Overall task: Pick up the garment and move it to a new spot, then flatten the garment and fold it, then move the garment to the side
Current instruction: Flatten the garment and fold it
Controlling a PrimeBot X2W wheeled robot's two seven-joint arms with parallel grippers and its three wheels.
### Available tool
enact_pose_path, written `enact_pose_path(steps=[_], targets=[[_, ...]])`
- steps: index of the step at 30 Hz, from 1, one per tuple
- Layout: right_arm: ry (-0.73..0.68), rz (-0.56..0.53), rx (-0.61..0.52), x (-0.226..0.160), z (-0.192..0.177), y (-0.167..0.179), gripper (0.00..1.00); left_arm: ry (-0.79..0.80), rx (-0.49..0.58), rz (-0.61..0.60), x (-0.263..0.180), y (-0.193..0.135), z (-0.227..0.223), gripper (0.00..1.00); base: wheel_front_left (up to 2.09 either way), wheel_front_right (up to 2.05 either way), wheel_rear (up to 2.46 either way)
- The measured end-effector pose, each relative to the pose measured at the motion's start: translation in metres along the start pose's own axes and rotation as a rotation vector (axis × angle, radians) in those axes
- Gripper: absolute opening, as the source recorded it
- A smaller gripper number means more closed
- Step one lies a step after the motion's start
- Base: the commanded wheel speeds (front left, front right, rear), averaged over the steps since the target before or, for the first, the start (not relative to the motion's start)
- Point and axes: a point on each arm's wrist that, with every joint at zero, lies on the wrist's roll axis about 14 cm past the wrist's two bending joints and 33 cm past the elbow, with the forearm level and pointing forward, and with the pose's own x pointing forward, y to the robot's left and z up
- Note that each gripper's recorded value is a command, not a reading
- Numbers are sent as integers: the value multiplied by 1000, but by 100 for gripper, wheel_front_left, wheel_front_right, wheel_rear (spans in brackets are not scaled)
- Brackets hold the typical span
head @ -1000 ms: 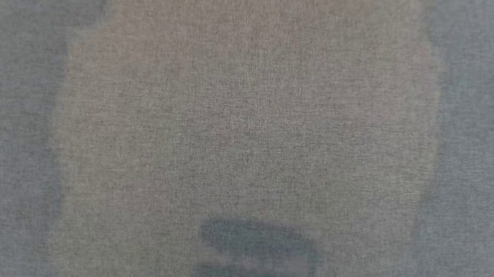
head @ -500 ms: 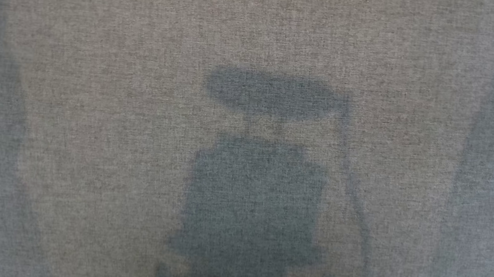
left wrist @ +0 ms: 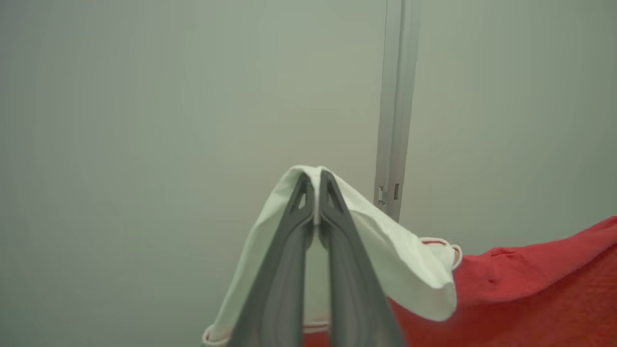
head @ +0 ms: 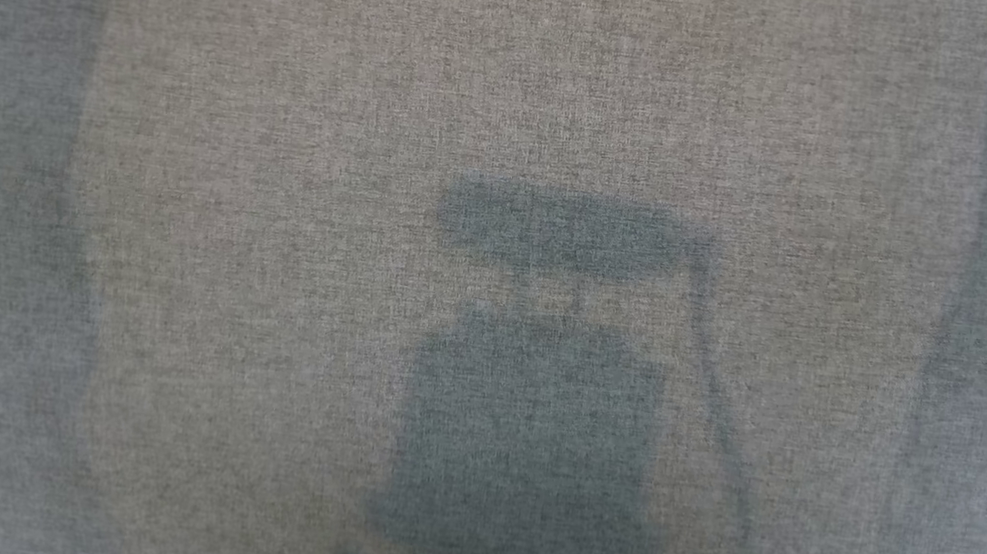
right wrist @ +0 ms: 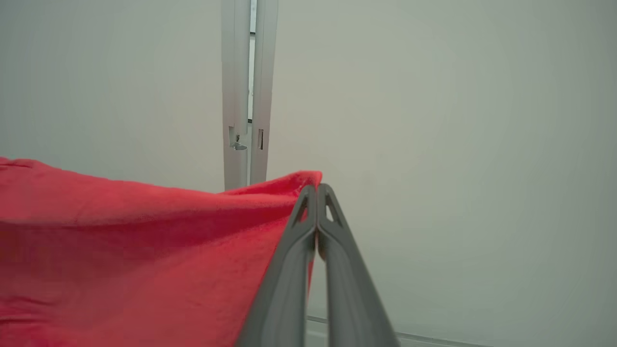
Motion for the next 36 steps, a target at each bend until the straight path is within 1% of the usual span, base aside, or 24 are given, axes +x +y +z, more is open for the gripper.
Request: enact_pose_path(steps=[3, 6, 8, 12, 17, 19, 22, 25, 27, 30, 32, 34, 36], targets=[[38, 3, 6, -28, -14, -6, 0, 71, -55, 12, -40, 4, -20, 0, 0, 0, 0], [116, -6, 20, -69, -35, -15, 0, 213, -112, 36, -101, 7, -51, 0, 0, 0, 0], [159, -23, 39, -98, -43, -23, 0, 300, -122, 40, -143, 6, -62, 0, 0, 0, 0], [221, -46, 98, -154, -46, -30, 0, 405, -221, 111, -218, 2, -64, 0, 0, 0, 0], [251, -54, 143, -212, -32, -33, 0, 439, -303, 171, -283, -19, -38, 0, 0, 0, 0], [267, -50, 147, -234, -28, -32, 0, 440, -330, 190, -302, -30, -26, 0, 0, 0, 0], [282, -31, 138, -262, -21, -27, 0, 452, -345, 210, -330, -41, -13, 0, 0, 0, 0], [307, 6, 91, -287, -17, -20, 0, 477, -325, 233, -355, -49, -7, 0, 0, 0, 0], [330, 16, 80, -304, -19, -16, 0, 489, -301, 257, -370, -51, -4, 0, 0, 0, 0], [368, 21, 52, -328, -23, -14, 0, 494, -289, 281, -386, -57, 1, 0, 0, 0, 0], [379, 8, 61, -340, -24, -14, 0, 485, -301, 299, -394, -62, 5, 0, 0, 0, 0], [379, 4, 70, -350, -22, -11, 0, 479, -299, 311, -400, -64, 9, 0, 0, 0, 0], [366, 10, 66, -352, -17, -8, 0, 477, -299, 317, -404, -64, 11, 0, 0, 0, 0]])
